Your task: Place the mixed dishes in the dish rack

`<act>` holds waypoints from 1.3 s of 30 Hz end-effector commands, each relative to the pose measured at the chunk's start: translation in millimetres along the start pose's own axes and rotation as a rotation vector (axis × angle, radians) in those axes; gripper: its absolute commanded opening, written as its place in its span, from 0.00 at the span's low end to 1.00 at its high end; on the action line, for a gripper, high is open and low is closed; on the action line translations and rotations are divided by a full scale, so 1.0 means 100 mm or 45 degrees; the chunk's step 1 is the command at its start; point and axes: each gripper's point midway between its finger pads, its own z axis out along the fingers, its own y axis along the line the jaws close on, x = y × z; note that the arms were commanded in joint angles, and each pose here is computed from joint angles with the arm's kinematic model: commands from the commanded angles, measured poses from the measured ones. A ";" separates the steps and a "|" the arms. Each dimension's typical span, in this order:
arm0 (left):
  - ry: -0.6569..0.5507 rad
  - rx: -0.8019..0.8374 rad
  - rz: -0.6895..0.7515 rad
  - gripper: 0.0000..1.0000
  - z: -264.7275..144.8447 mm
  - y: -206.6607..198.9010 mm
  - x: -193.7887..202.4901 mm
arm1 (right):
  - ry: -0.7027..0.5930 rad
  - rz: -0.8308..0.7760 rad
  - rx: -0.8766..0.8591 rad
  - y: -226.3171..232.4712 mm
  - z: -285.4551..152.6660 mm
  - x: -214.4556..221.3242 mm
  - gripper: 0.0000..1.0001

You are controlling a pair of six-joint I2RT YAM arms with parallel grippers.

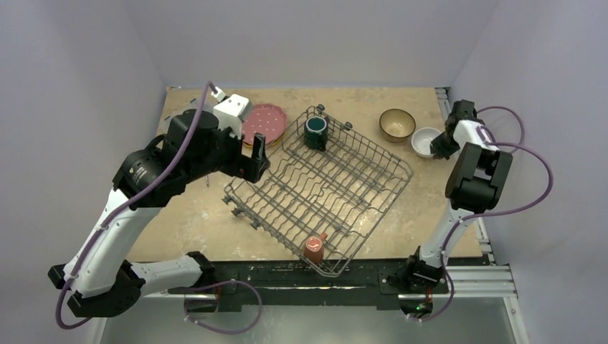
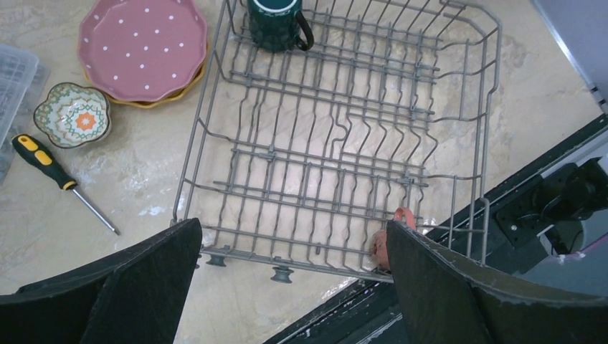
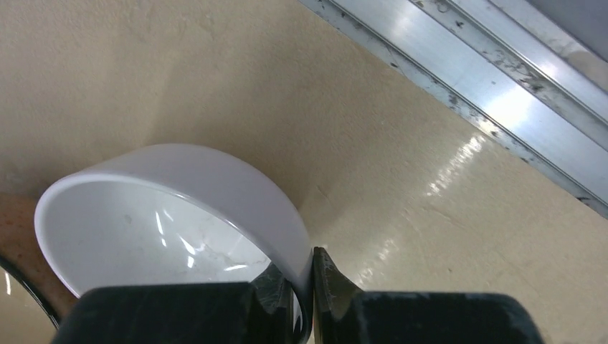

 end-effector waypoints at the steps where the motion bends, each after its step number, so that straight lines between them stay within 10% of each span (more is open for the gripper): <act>1: -0.052 0.027 -0.062 1.00 -0.17 -0.05 -0.20 | -0.157 -0.001 0.079 -0.20 -0.47 -0.23 0.00; 5: -0.013 0.048 -0.111 1.00 -0.10 -0.14 -0.29 | -0.284 -0.015 0.020 -0.25 -0.96 -0.35 0.00; 12: 0.142 0.183 -0.468 1.00 0.25 -0.52 -0.21 | -0.354 -0.296 -0.750 0.60 -2.23 0.26 0.00; 17: 0.242 0.386 -0.844 1.00 0.45 -0.87 -0.06 | -0.006 -0.665 -1.304 1.18 -2.92 1.56 0.00; 22: 0.033 0.690 -1.082 1.00 0.32 -1.06 -0.13 | 0.416 -0.808 -1.696 1.14 -3.55 2.62 0.00; 28: 0.015 0.740 -1.186 0.99 0.35 -1.06 -0.05 | 0.832 -0.677 -2.050 0.80 -4.05 3.02 0.00; 39: -0.004 0.866 -1.087 1.00 0.29 -1.27 -0.43 | 0.889 -0.904 -2.083 0.63 -4.26 3.31 0.00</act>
